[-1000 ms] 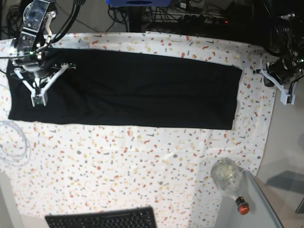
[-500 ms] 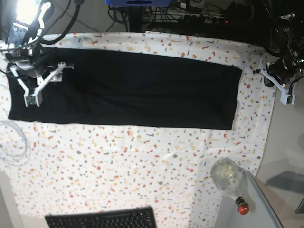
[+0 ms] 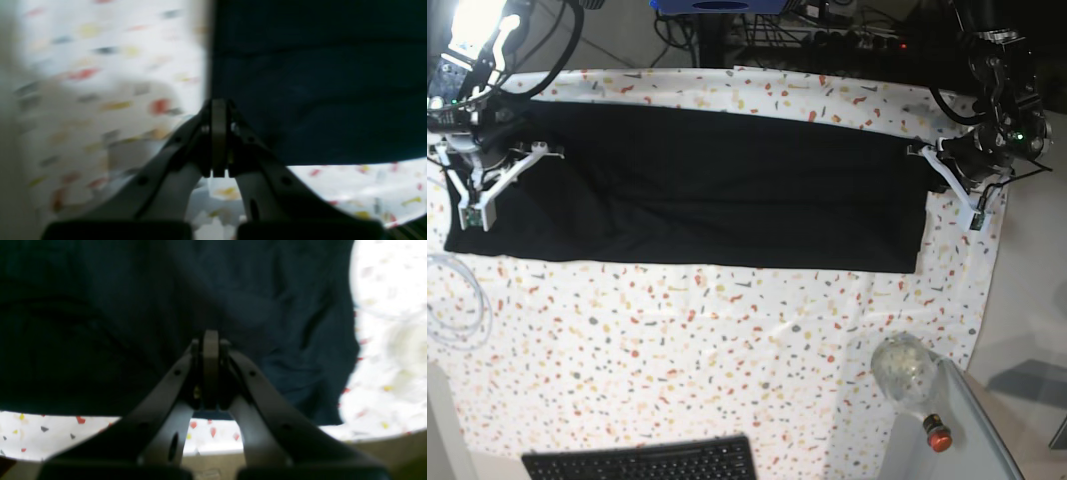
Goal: Layout the t-shirt on the table in an organized manner, then fold the t-shirt properly
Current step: 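Grasp the black strip's two ends with both grippers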
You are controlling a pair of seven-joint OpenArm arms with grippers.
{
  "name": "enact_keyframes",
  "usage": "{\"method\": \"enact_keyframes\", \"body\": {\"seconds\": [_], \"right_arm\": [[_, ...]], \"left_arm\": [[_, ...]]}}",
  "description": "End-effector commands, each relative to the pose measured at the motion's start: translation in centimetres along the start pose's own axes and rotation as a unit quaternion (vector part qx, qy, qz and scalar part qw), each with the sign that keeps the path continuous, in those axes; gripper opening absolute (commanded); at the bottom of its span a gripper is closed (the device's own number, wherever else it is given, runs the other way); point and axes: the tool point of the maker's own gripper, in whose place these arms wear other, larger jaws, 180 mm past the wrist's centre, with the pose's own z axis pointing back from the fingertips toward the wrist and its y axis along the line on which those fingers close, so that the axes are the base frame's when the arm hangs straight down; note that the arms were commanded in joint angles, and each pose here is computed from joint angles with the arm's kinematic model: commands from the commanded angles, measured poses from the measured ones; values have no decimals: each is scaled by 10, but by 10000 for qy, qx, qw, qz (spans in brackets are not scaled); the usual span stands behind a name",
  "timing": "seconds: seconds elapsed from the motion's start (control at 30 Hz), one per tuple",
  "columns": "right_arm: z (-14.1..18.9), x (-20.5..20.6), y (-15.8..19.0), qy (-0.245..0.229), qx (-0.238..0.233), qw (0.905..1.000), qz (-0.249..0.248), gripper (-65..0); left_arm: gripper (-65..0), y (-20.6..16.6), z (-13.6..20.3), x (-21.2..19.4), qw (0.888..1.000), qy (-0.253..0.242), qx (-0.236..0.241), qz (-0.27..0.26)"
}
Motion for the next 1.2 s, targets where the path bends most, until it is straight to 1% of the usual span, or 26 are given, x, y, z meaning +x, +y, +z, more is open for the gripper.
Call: {"method": "enact_keyframes", "body": {"seconds": [0.0,0.1,0.23,0.3,0.43,0.53,0.67,0.77,0.87,0.93,1.07,1.1,1.17], "right_arm": [[-4,-3,1,32,41,10000,-29,-650],[-18,-26,3,392,152,9990,-145,-650],[-27,-44,8,668,256,9972,-216,-650],[-27,-42,7,632,246,9975,-209,-650],[-8,-13,-2,191,37,9998,-74,-650],[-3,-6,-2,64,3,10000,-13,-650],[-24,-17,0,351,148,9992,-135,-650],[-30,6,-17,187,23,9998,-23,-650],[-43,30,-27,1,19,10000,-25,-650],[-54,37,-34,19,23,10000,-47,-650],[-78,31,-41,270,138,9994,-172,-650],[-83,30,-42,235,168,9994,-208,-650],[-87,36,-41,18,191,9995,-240,-650]], "left_arm": [[-650,8,4,17,9997,-203,72,-106],[-650,7,3,20,9997,-221,57,-120],[-650,11,5,21,9996,-232,102,-124],[-650,12,5,21,9996,-233,113,-124],[-650,12,6,19,9996,-217,117,-128],[-650,12,6,19,9996,-217,117,-128],[-650,8,4,20,9996,-229,76,-122],[-650,6,4,20,9996,-242,40,-110],[-650,-3,0,20,9996,-259,-36,-55],[-650,-10,-1,20,9995,-289,-93,-13],[-650,-9,-1,17,9995,-289,-105,41],[-650,-9,0,17,9995,-286,-98,32],[-650,-7,2,18,9995,-306,-74,-7]]}}
